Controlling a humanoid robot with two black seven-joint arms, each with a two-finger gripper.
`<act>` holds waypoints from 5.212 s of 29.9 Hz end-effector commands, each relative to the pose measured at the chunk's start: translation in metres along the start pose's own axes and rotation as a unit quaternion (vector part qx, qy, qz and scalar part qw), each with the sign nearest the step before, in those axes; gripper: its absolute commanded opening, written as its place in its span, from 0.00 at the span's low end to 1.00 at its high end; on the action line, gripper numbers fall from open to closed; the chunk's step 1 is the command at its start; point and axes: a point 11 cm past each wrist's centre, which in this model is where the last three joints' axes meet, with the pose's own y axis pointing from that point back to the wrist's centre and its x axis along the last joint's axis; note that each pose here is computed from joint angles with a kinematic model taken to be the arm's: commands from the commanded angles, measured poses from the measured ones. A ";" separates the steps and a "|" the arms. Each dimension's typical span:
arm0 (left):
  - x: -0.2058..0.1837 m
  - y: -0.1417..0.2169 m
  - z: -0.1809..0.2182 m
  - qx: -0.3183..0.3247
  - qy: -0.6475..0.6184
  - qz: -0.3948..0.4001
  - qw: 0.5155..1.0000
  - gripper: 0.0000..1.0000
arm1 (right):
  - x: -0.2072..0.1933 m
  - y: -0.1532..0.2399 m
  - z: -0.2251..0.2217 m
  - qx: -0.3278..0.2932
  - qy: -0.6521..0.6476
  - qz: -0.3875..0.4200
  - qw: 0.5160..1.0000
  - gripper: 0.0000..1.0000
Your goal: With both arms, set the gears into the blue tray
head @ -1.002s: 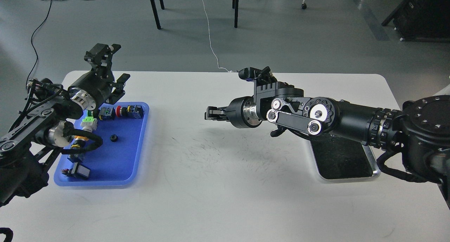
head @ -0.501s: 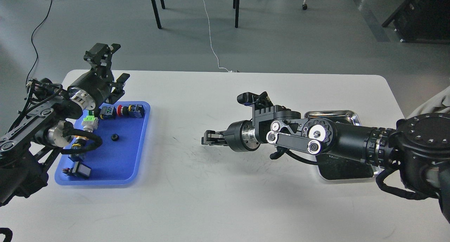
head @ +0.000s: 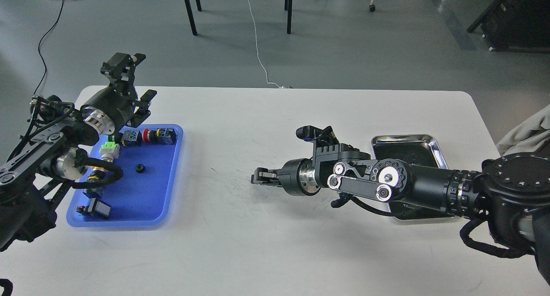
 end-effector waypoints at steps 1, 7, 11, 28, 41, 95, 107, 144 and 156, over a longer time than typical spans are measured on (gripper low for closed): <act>-0.001 0.000 0.000 0.001 0.000 0.000 1.000 0.98 | 0.000 0.000 0.000 0.000 -0.001 0.003 1.000 0.47; 0.000 0.000 -0.001 0.001 -0.001 0.000 1.000 0.98 | 0.003 0.000 0.000 0.001 -0.004 0.012 1.000 0.79; 0.001 0.000 0.000 0.002 -0.002 0.002 1.000 0.98 | 0.012 0.002 -0.005 0.007 -0.013 0.023 1.000 0.87; 0.011 0.015 0.040 -0.022 -0.045 -0.015 0.999 0.98 | 0.083 0.038 -0.102 0.183 -0.133 0.098 0.969 0.93; -0.012 0.025 0.077 -0.053 -0.081 -0.064 0.993 0.98 | 0.147 0.219 0.039 0.262 -0.338 0.238 0.872 0.93; -0.169 0.066 -0.143 -0.010 -0.687 -0.276 0.672 0.96 | 0.090 0.271 0.221 0.407 -0.656 0.322 0.548 0.94; -0.189 0.053 -0.161 0.000 -0.670 -0.280 0.688 0.94 | 0.088 0.270 0.223 0.405 -0.658 0.324 0.546 0.94; -0.201 0.043 -0.174 0.013 -0.665 -0.286 0.690 0.06 | 0.090 0.271 0.221 0.410 -0.657 0.323 0.544 0.95; -0.126 0.035 -0.089 -0.019 -0.744 -0.224 0.630 0.06 | 0.093 0.271 0.218 0.413 -0.654 0.321 0.547 0.95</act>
